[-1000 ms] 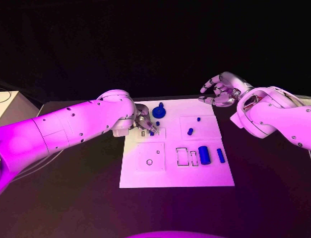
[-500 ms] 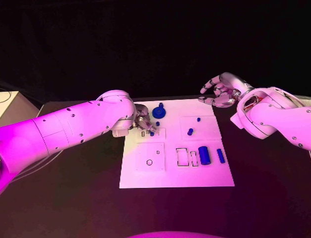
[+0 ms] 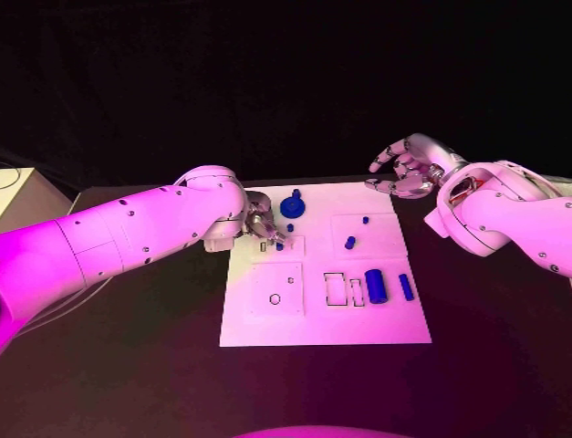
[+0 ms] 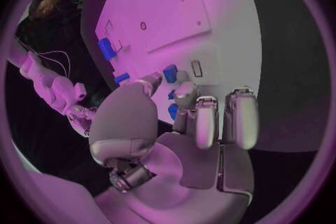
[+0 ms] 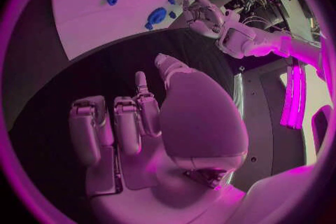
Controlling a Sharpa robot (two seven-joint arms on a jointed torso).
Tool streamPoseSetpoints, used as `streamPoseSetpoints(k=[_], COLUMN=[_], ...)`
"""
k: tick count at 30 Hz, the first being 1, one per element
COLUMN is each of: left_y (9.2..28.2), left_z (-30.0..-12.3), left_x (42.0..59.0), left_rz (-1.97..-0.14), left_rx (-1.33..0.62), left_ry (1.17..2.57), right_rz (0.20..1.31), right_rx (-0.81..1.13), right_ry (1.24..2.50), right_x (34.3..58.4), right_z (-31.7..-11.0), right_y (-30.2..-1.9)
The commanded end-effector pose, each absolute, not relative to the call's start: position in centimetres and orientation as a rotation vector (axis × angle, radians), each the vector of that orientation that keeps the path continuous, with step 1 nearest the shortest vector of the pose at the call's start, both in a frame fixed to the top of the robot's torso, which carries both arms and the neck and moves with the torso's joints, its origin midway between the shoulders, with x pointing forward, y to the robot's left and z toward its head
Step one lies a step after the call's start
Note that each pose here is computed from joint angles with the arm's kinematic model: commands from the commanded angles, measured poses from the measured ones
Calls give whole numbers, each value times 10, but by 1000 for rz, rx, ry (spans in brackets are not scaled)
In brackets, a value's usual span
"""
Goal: Assemble the parts on the task board
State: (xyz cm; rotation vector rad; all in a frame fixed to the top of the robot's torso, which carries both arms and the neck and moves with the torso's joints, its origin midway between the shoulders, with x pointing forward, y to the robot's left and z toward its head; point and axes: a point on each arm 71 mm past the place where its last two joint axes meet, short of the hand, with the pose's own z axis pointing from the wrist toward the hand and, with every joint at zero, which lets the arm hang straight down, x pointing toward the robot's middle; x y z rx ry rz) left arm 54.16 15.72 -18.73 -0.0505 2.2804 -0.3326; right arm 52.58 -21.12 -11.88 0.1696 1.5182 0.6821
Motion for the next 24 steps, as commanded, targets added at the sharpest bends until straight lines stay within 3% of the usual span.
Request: streamPoseSetpoints(k=[1, 11, 24], left_y=[156, 157, 172], left_z=[-186, -179, -142], left_x=[540, 535, 541], left_rz=[-334, -371, -451], left_rx=[-34, -43, -123], left_ry=[2275, 2266, 2193], right_rz=[683, 681, 687], right_rx=[156, 158, 161], right_ry=[1519, 1519, 1521], right_x=[525, 525, 523], right_z=[-119, -119, -120], right_y=[-211, -212, -212])
